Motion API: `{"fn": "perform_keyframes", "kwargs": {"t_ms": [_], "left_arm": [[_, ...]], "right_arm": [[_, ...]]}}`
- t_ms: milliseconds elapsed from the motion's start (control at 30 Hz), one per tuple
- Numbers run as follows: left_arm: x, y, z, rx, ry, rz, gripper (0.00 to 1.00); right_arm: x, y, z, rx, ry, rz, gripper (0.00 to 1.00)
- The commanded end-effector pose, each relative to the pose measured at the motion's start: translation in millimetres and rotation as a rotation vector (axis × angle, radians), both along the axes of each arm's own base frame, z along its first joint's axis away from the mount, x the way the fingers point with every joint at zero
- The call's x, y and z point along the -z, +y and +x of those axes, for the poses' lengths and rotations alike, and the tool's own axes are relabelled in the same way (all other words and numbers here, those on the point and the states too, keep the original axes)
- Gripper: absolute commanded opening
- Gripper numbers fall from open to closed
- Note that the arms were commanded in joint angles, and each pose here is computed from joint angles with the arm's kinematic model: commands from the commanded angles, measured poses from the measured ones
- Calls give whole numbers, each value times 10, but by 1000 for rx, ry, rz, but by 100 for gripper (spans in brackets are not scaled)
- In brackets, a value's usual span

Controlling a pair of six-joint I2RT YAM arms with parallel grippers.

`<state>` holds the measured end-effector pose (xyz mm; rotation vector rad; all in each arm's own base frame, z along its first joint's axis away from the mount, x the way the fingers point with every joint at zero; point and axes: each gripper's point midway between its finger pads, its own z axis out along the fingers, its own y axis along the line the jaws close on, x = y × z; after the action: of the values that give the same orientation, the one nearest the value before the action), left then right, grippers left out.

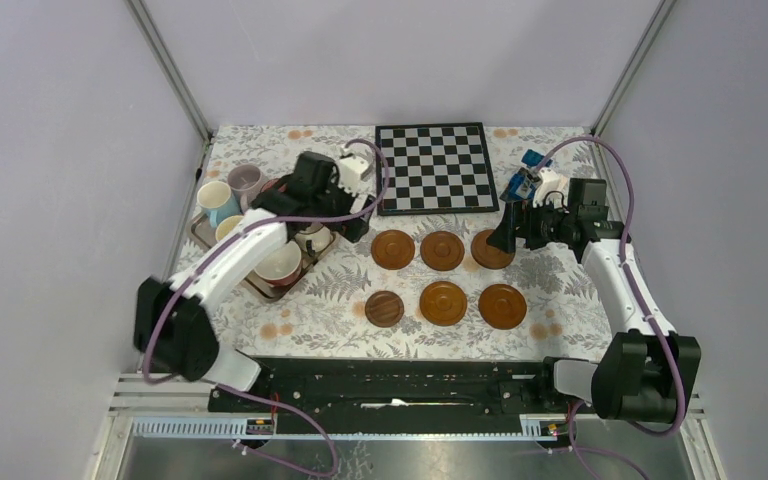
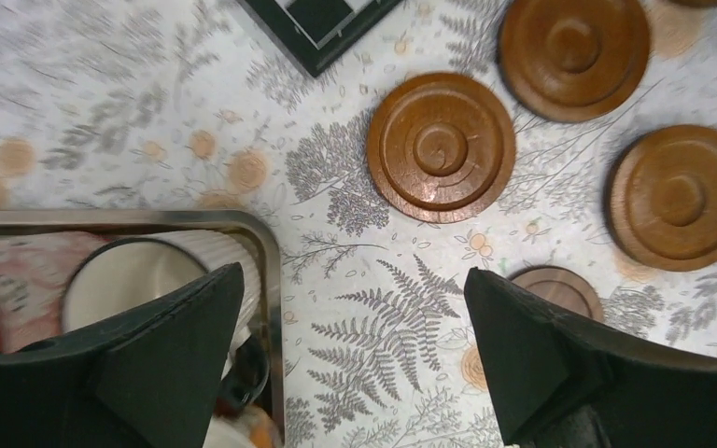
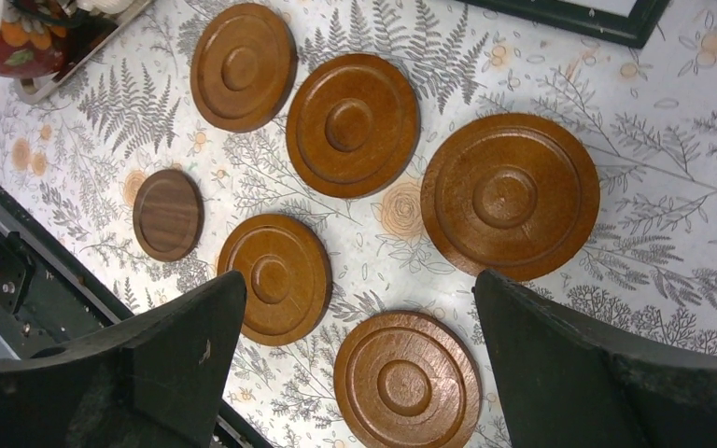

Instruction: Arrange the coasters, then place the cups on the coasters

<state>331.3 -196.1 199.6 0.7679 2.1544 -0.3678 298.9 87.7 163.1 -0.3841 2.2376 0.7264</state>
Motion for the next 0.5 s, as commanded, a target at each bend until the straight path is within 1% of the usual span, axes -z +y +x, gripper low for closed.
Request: {"fn": "perform_keyframes", "kwargs": {"t_ms": [0,133,233,333,467], "left_arm": [[379,-197,127,36,76,65,99],[609,-401,292,33,106,79,99],[770,-546,372,29,122,101,99],[960,-626,465,0,136,149,94],[1179,-691,518,-11,167,180,87]], "right_arm": [[-17,-59,101,65,8,-2,100],[-10,-91,75,97,-20,-11,100],[31,-86,46,74,-6,-20,99],[42,-63,34,55,10,-12,100],[44,-45,26,42,11,-6,100]]}}
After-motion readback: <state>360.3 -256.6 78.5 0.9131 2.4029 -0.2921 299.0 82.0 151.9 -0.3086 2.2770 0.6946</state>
